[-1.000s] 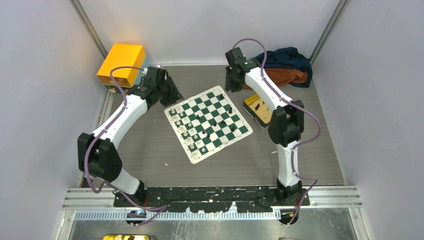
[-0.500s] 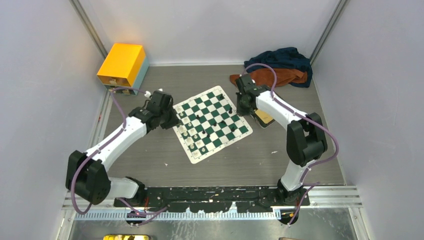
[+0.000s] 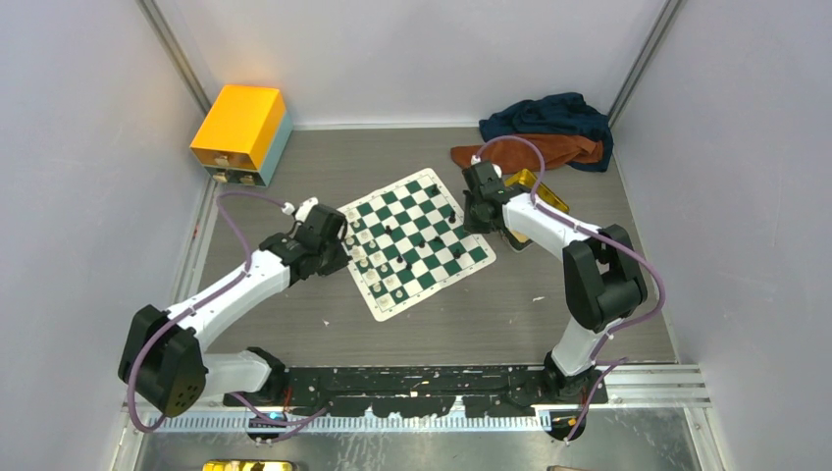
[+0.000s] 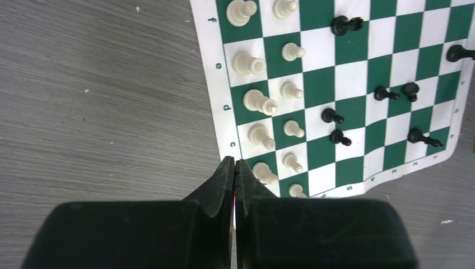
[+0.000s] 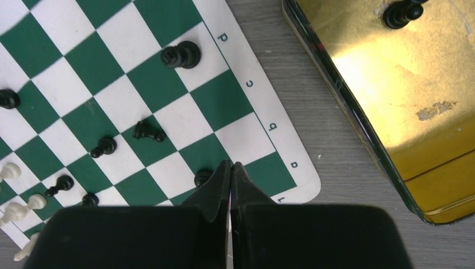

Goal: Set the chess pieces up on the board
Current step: Adjust the chessboard at the center of the board, then pick up the chess piece from the chessboard, then place the chess piece on the chessboard.

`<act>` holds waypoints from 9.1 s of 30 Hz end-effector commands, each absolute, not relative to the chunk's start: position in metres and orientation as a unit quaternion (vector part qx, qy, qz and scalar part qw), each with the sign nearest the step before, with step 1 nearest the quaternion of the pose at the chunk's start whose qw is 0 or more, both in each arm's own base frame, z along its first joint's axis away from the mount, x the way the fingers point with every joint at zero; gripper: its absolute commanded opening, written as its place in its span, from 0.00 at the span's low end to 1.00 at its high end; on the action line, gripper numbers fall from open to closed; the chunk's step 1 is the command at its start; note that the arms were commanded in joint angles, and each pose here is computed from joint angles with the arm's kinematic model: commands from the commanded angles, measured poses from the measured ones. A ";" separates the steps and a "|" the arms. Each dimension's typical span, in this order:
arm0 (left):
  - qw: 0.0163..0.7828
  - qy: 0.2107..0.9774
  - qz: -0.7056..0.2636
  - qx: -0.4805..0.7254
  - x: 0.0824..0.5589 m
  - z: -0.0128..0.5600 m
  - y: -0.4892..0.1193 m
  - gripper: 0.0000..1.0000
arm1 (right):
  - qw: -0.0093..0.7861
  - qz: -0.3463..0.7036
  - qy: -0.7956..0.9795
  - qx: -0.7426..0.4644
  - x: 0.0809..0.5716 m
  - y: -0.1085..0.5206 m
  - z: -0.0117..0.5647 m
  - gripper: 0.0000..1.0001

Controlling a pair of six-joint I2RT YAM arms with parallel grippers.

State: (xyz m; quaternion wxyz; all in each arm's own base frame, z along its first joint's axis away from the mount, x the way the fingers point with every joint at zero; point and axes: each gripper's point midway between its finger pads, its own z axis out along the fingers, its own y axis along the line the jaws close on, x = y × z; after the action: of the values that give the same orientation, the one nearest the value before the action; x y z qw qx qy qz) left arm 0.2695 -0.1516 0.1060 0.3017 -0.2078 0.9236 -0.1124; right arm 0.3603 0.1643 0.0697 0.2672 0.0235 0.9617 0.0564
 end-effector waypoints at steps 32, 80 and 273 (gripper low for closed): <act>0.326 0.914 -0.067 -0.234 0.310 0.033 -0.156 0.00 | 0.308 0.063 0.949 0.029 0.408 0.185 0.052 0.01; 0.276 0.920 0.015 -0.276 0.256 0.019 -0.111 0.00 | 0.256 0.065 0.964 0.025 0.367 0.183 0.021 0.01; 0.377 0.906 -0.068 -0.182 0.294 0.150 -0.107 0.76 | 0.332 0.054 0.939 -0.066 0.444 0.281 0.142 0.01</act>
State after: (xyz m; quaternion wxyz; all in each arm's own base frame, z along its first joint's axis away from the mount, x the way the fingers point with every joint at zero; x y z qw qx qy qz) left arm 0.2824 -0.1035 0.1318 0.3505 -0.1857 0.9165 -0.0516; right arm 0.4126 0.3102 0.0901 0.2772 -0.1118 0.9527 0.0556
